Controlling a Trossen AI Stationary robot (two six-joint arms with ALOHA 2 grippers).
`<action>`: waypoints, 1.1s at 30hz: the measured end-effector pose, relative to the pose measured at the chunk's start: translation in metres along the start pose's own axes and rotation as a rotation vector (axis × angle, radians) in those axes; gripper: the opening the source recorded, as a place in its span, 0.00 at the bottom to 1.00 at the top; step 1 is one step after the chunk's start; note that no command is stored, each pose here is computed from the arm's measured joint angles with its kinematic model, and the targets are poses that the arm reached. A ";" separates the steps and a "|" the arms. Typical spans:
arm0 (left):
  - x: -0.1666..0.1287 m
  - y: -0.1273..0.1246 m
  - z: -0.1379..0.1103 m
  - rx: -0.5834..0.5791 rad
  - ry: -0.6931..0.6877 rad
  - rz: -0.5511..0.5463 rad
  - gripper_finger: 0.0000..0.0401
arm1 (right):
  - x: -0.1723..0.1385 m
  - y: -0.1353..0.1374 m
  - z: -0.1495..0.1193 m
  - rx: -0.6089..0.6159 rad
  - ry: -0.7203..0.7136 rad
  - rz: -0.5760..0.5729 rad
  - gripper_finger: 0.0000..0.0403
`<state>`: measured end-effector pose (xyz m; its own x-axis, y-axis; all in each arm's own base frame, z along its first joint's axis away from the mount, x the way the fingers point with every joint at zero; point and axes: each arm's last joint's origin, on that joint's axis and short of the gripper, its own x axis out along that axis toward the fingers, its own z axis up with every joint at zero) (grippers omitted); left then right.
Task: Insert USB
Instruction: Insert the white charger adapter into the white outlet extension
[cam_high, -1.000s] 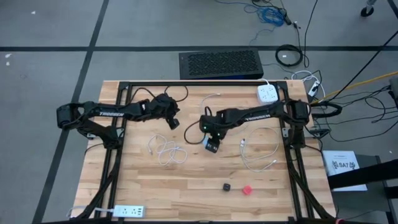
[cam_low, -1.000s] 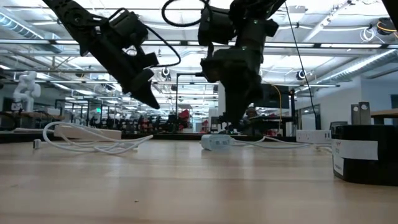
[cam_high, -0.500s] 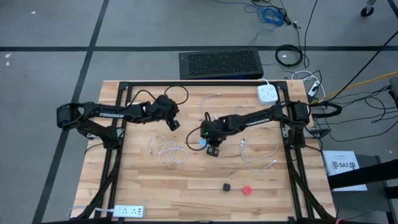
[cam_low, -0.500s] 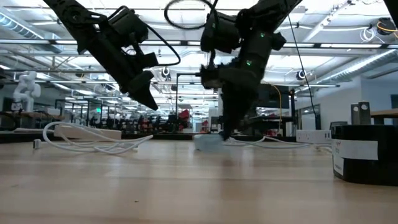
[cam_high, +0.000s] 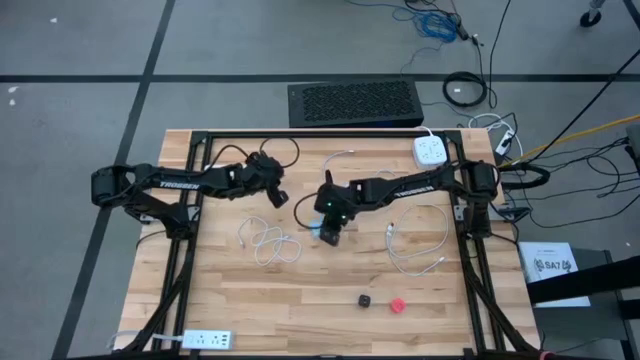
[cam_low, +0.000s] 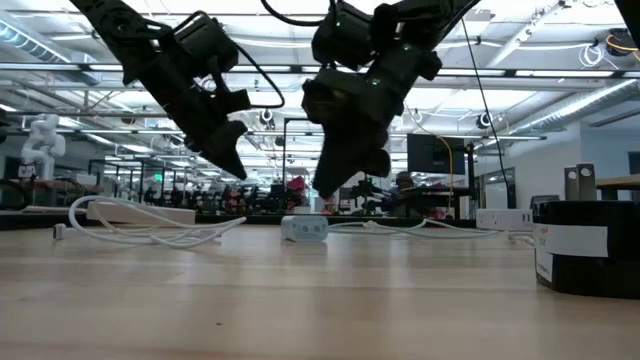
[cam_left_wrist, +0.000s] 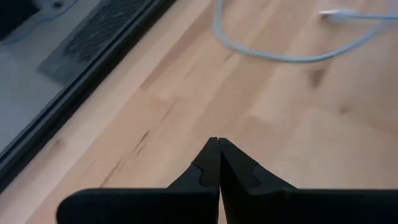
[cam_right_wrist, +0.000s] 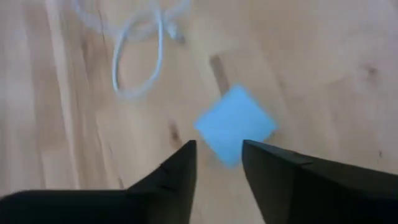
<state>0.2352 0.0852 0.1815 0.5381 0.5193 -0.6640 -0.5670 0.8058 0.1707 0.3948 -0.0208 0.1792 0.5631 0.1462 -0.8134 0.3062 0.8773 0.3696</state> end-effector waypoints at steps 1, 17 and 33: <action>0.000 0.001 -0.001 -0.012 0.013 0.031 0.00 | 0.000 0.000 0.002 0.031 -0.024 0.007 0.35; -0.001 0.000 -0.012 -0.018 0.122 -0.035 0.00 | 0.005 0.028 -0.022 -0.090 0.045 -0.099 0.51; 0.043 -0.031 -0.022 0.135 0.117 -0.535 0.00 | 0.036 -0.006 -0.017 -0.071 0.058 -0.161 0.20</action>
<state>0.2622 0.0766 0.1313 0.6516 -0.0008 -0.7586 -0.1453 0.9814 -0.1258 0.4001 -0.0124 0.1397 0.4654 0.0258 -0.8847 0.3324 0.9213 0.2017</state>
